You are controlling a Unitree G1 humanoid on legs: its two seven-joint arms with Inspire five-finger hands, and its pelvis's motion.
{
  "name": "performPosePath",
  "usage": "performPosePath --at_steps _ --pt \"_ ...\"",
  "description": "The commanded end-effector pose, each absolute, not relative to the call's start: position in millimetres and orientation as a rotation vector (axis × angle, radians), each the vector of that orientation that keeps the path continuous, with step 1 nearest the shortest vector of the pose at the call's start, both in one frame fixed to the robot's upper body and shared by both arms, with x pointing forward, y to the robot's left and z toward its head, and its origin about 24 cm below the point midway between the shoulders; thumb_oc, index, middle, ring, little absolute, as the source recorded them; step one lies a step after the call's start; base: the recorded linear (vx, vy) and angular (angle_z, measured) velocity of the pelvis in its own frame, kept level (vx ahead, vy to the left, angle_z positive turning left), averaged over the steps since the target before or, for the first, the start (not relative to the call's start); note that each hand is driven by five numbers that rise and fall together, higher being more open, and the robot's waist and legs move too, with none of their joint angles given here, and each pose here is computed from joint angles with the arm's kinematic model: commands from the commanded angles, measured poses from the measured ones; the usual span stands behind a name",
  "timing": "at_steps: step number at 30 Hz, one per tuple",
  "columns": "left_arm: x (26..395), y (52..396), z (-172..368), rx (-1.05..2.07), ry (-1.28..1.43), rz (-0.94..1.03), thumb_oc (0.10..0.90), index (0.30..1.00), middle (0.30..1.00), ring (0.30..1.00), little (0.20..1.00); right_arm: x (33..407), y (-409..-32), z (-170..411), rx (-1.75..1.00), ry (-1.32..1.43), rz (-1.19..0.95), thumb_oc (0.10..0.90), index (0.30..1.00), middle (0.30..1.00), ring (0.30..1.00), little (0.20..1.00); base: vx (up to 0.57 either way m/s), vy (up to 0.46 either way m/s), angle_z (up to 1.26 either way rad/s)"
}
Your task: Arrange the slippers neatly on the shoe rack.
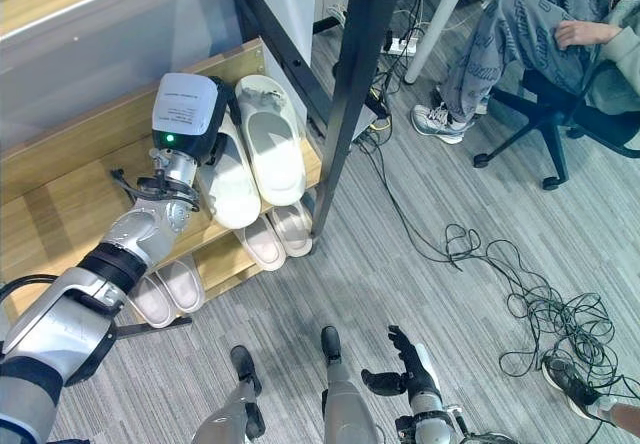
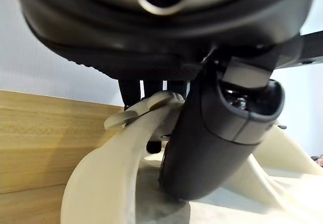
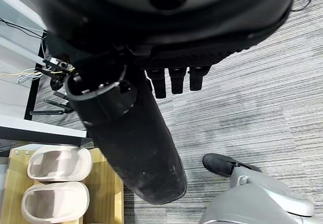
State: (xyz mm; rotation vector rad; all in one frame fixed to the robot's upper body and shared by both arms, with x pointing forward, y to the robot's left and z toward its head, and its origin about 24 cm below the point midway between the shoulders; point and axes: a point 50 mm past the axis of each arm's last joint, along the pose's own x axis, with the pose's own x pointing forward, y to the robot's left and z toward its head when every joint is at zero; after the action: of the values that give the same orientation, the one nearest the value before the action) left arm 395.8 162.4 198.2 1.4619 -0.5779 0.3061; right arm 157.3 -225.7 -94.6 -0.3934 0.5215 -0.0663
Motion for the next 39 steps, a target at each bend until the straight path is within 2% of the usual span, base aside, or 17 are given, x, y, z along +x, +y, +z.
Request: performPosePath --at_steps 1,11,23,39 --pt "408.8 169.2 242.6 1.37 -0.557 0.446 0.8 0.9 0.9 0.9 0.9 158.3 -247.6 -82.9 -0.399 0.475 -0.134 0.8 0.9 0.9 0.9 0.9 0.0 0.0 0.0" --pt "407.1 166.8 230.8 1.328 -0.525 0.403 0.8 0.9 0.9 0.9 0.9 155.2 -248.6 -91.6 -0.374 0.528 -0.151 0.8 0.9 0.9 0.9 0.9 0.0 -0.001 0.0" --pt "398.5 169.3 239.9 1.354 -0.613 0.42 0.8 0.9 0.9 0.9 0.9 152.7 -248.3 -96.6 -0.367 0.557 -0.159 0.8 0.9 0.9 0.9 0.9 0.0 -0.003 0.01" --pt "390.6 172.0 228.7 1.184 -0.635 0.424 0.8 0.9 0.9 0.9 0.9 147.7 -244.0 -103.0 -0.362 0.588 -0.16 0.8 0.9 0.9 0.9 0.9 0.0 0.0 0.0"
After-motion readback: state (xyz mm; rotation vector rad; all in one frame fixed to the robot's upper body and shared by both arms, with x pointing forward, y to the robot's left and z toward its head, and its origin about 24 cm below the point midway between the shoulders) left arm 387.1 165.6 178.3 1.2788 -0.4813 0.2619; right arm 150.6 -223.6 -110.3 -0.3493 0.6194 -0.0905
